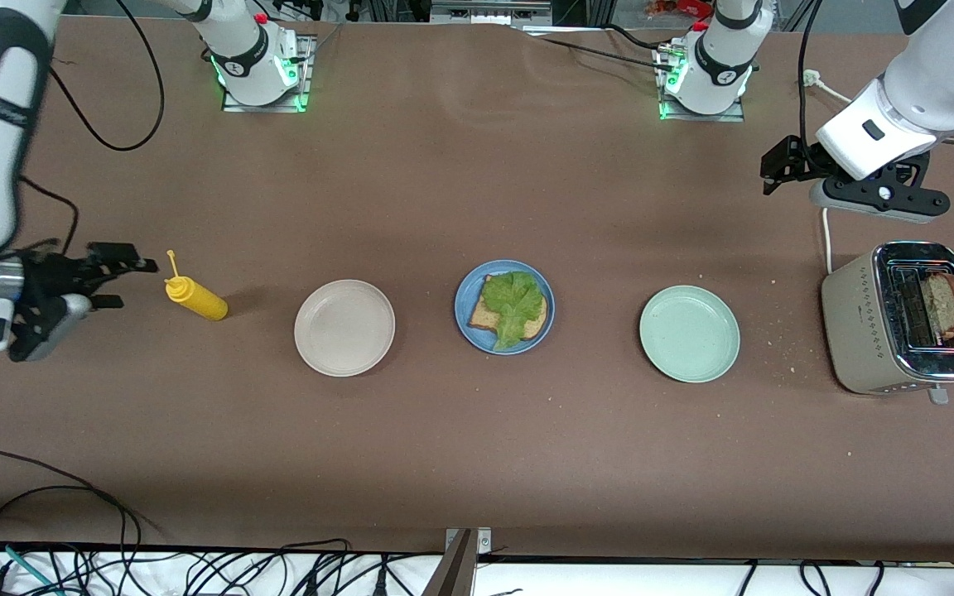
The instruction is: Make sandwich in blue plate with both arms
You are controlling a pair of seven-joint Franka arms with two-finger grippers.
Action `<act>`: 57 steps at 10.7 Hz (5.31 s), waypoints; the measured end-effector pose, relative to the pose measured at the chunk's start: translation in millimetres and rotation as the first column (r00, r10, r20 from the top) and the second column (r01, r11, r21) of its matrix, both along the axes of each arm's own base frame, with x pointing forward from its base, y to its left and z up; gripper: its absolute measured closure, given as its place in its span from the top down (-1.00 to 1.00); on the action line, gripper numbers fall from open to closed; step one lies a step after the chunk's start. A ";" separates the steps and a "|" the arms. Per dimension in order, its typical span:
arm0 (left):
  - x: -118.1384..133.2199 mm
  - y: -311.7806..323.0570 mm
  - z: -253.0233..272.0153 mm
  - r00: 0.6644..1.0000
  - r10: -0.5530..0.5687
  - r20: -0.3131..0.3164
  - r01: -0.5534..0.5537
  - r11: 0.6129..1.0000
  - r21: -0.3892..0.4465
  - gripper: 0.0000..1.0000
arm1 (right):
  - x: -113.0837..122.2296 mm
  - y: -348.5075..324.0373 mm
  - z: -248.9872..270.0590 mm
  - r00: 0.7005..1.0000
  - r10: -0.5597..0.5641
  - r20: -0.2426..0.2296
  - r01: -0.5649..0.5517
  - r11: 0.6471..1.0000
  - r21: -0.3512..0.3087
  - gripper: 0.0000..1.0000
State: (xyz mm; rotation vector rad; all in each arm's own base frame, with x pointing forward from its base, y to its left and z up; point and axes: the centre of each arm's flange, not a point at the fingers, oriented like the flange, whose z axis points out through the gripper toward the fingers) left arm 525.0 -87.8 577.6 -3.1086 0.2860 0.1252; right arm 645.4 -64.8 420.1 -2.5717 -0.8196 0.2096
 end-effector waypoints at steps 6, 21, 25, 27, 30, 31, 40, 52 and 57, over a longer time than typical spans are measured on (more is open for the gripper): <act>-0.1 0.4 -0.1 1.000 0.001 -0.001 -0.001 1.000 0.000 1.00 | -47.1 -141.0 -39.9 0.926 0.136 0.353 -0.301 0.831 0.468 1.00; -0.1 0.7 -0.2 1.000 0.001 -0.003 -0.001 1.000 0.000 1.00 | -72.4 -148.5 -280.6 0.684 -0.079 0.725 -0.633 0.430 0.644 1.00; -0.5 0.8 -0.5 1.000 0.001 -0.007 -0.001 1.000 0.001 1.00 | -62.2 -113.4 -299.6 0.674 -0.110 0.731 -0.649 0.384 0.657 1.00; -0.7 0.9 -0.7 1.000 0.002 -0.009 -0.002 1.000 0.001 1.00 | -58.6 -98.0 -313.5 0.674 -0.129 0.727 -0.646 0.375 0.665 1.00; -1.4 1.0 -1.2 1.000 0.002 -0.015 -0.002 1.000 0.002 1.00 | -56.4 -91.8 -319.6 0.673 -0.131 0.728 -0.644 0.379 0.664 0.59; -1.4 1.0 -1.2 1.000 0.002 -0.015 -0.002 1.000 0.002 1.00 | -55.8 -91.7 -319.2 0.673 -0.130 0.728 -0.644 0.379 0.664 0.26; -1.4 1.0 -1.2 1.000 0.002 -0.015 -0.002 1.000 0.002 1.00 | 60.2 -11.2 -130.6 0.814 0.037 0.580 -0.487 0.587 0.646 -0.74; -1.7 1.7 -1.7 1.000 0.003 -0.020 -0.003 1.000 0.003 1.00 | -24.9 509.9 -30.9 0.819 0.278 0.502 -0.160 0.951 -0.265 -0.85; -1.6 2.2 -1.9 1.000 0.004 -0.020 -0.004 1.000 0.003 1.00 | -103.6 587.3 -100.5 0.703 0.578 0.415 -0.280 0.761 -0.586 -0.85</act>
